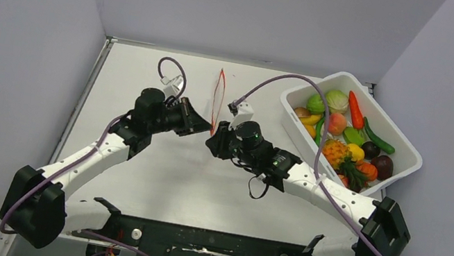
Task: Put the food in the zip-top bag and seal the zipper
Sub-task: Pick up the zipper food storage bag at the center of the board, then open the zipper of the food storage bag.
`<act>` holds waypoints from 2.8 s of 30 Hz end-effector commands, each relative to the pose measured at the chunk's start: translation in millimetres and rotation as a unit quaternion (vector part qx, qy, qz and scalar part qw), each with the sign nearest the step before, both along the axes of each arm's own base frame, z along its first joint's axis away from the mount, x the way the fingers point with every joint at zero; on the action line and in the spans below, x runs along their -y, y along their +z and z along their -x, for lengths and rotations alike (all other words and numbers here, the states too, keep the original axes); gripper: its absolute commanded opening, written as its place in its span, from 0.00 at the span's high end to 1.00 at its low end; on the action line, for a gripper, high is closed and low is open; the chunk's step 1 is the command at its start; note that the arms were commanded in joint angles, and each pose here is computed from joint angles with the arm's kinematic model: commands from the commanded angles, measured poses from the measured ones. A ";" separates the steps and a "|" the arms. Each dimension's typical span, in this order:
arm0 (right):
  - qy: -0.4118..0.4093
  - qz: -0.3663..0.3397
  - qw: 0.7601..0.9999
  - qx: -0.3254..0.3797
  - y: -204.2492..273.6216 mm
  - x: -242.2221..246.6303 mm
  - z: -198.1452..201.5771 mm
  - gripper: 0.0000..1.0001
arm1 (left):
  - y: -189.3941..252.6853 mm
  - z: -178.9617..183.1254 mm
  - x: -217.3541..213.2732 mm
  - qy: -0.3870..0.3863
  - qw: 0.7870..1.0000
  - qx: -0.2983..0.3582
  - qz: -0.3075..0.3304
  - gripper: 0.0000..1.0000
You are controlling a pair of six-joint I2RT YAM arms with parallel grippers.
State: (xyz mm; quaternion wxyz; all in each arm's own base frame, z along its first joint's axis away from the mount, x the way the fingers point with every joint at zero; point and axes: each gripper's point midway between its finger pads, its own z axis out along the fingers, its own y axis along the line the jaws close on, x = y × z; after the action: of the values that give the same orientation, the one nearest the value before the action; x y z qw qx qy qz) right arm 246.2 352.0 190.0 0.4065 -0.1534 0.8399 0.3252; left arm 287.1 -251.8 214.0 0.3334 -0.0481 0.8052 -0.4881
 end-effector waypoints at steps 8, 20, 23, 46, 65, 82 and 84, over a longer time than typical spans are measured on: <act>-0.047 -0.021 0.993 0.104 50.7 41.8 -13.8 1.00 | 46.7 -16.5 -26.5 0.053 0.997 0.047 -0.033 0.56; 0.030 -0.034 0.989 0.143 55.7 23.3 0.0 1.00 | 101.3 -27.4 -56.4 0.088 0.989 0.112 -0.040 0.39; 0.036 -0.026 0.986 0.159 43.6 28.6 3.8 1.00 | 90.9 -35.9 -51.9 0.079 0.990 0.104 -0.046 0.39; 0.086 0.031 0.983 0.160 8.3 17.7 34.0 1.00 | -20.3 -56.9 -5.8 -0.020 0.993 0.025 -0.115 0.38; 0.087 0.056 0.982 0.160 2.5 9.2 36.5 1.00 | -42.5 -94.6 -7.8 0.005 0.984 0.026 -0.176 0.50; 0.067 0.079 0.982 0.157 1.1 7.5 32.3 1.00 | -67.1 -89.0 -23.0 0.015 0.966 -0.003 -0.260 0.86; 0.062 0.081 0.982 0.156 -0.4 8.3 31.4 1.00 | -68.7 -87.4 -23.4 0.013 0.965 -0.011 -0.262 0.96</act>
State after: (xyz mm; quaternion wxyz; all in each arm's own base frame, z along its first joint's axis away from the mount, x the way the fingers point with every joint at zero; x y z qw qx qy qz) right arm 206.4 333.9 162.6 0.4658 -0.3064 0.7935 0.2438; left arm 363.5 -224.9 125.5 0.3110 0.0177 0.9150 -0.2565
